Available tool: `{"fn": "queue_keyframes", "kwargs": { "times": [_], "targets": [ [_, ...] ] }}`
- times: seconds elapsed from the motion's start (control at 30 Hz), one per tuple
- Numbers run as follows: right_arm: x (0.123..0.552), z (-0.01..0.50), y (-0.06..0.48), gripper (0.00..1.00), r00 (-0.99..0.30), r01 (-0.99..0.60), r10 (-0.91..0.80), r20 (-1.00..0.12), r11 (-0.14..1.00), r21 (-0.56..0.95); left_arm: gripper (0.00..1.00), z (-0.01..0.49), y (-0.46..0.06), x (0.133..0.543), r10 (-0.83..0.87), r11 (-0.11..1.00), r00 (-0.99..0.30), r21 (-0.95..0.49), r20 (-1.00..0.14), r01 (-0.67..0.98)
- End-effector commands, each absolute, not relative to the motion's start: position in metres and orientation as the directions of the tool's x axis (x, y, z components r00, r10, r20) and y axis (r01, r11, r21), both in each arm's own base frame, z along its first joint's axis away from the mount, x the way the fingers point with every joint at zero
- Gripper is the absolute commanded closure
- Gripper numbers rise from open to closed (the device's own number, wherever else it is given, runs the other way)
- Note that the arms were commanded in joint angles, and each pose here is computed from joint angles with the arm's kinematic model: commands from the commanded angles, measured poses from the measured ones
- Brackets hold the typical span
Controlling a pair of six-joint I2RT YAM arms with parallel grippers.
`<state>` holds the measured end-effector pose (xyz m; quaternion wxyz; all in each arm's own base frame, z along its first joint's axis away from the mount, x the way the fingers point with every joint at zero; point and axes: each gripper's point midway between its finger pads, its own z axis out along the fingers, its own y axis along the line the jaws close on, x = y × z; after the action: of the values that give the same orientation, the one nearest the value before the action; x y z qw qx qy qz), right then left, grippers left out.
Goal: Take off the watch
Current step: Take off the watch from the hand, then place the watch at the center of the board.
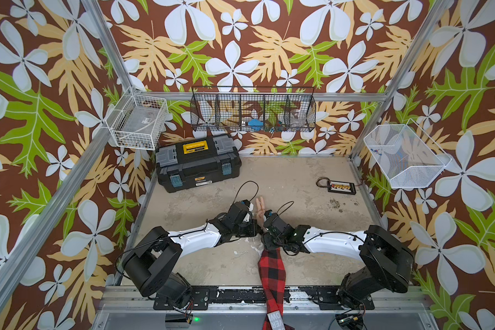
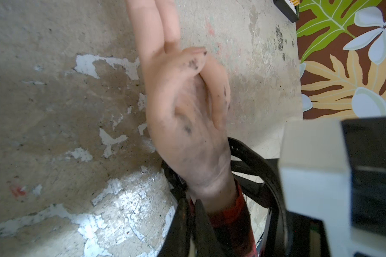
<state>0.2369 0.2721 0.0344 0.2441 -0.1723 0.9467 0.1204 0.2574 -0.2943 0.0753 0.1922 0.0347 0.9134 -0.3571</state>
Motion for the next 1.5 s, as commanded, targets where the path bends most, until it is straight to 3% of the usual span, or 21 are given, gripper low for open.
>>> {"fn": "queue_keyframes", "kwargs": {
  "times": [0.0,0.2,0.4,0.87,1.17,1.47],
  "targets": [
    [0.240,0.041,0.272,0.41,-0.814,-0.378,-0.256,-0.521,0.915,0.141,0.90,0.076,-0.292,0.265,-0.091,0.761,-0.914,-0.620,-0.396,0.193],
    [0.246,0.059,0.268,0.60,-0.791,-0.370,-0.241,-0.562,0.921,0.125,0.91,0.070,-0.277,0.274,-0.092,0.826,-0.904,-0.539,-0.418,0.165],
    [0.248,0.069,0.260,0.65,-0.777,-0.350,-0.222,-0.589,0.930,0.110,0.92,0.066,-0.249,0.282,-0.089,0.877,-0.906,-0.463,-0.415,0.126],
    [0.249,0.061,0.228,0.68,-0.792,-0.295,-0.184,-0.582,0.950,0.101,0.93,0.056,-0.180,0.293,0.018,0.951,-0.916,-0.275,-0.400,0.139],
    [0.246,0.049,0.221,0.67,-0.810,-0.274,-0.181,-0.558,0.958,0.087,0.78,0.068,-0.178,0.305,0.048,0.958,-0.897,-0.233,-0.439,0.165],
    [0.247,0.043,0.209,0.67,-0.824,-0.235,-0.162,-0.543,0.969,0.069,0.84,0.068,-0.162,0.310,0.068,0.980,-0.893,-0.136,-0.445,0.142]
  ]
}}
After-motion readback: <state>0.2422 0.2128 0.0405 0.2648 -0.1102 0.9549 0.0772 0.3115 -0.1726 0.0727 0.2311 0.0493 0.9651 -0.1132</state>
